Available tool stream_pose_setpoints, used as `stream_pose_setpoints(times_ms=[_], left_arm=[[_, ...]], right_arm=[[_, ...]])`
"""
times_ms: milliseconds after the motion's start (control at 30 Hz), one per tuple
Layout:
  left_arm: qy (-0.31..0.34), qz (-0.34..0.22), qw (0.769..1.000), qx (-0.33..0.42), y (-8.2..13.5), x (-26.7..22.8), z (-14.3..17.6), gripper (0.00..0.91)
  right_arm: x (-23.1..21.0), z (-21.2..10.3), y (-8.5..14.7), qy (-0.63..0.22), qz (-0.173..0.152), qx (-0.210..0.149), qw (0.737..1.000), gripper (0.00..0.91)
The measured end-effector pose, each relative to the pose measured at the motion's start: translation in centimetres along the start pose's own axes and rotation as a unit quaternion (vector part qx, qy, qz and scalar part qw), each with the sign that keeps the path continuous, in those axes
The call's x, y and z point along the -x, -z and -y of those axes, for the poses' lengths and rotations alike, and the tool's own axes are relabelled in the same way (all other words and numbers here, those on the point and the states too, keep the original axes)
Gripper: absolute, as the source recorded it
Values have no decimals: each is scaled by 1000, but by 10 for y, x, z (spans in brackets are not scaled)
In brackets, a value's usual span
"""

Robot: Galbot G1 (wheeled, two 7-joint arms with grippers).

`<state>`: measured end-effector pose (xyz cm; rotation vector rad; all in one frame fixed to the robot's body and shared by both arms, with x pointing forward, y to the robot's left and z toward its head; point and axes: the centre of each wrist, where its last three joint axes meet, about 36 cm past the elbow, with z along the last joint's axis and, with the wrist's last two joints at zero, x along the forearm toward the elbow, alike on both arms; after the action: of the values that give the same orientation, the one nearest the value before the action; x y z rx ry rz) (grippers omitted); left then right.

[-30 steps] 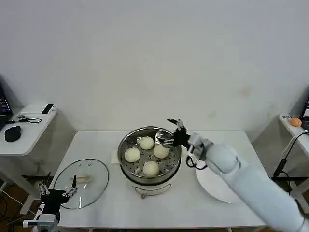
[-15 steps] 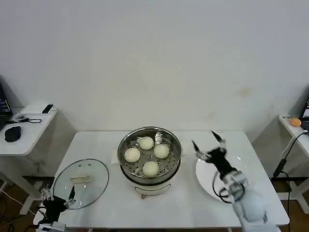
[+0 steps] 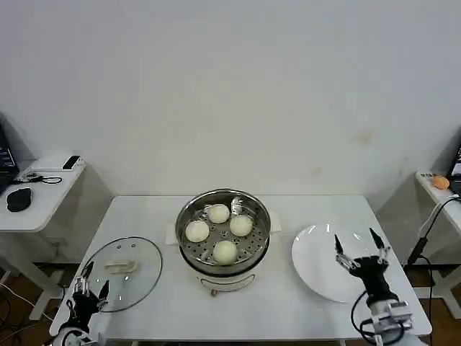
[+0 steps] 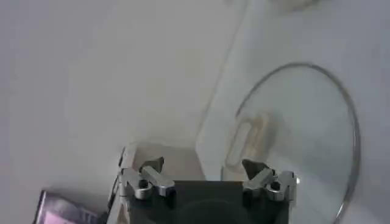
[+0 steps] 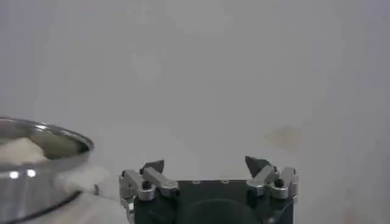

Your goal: Take steamed baozi put them in steamer then cover it.

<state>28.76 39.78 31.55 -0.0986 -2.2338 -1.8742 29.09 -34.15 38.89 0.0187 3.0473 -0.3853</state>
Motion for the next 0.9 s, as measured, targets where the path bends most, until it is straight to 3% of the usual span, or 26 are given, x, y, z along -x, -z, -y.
stream_pose_setpoints(times_ms=[900], left_arm=[[-3,16,997,74,-5,65,1,907]], right_arm=[[-41,2,-20,-37,-41,-15,998,907]])
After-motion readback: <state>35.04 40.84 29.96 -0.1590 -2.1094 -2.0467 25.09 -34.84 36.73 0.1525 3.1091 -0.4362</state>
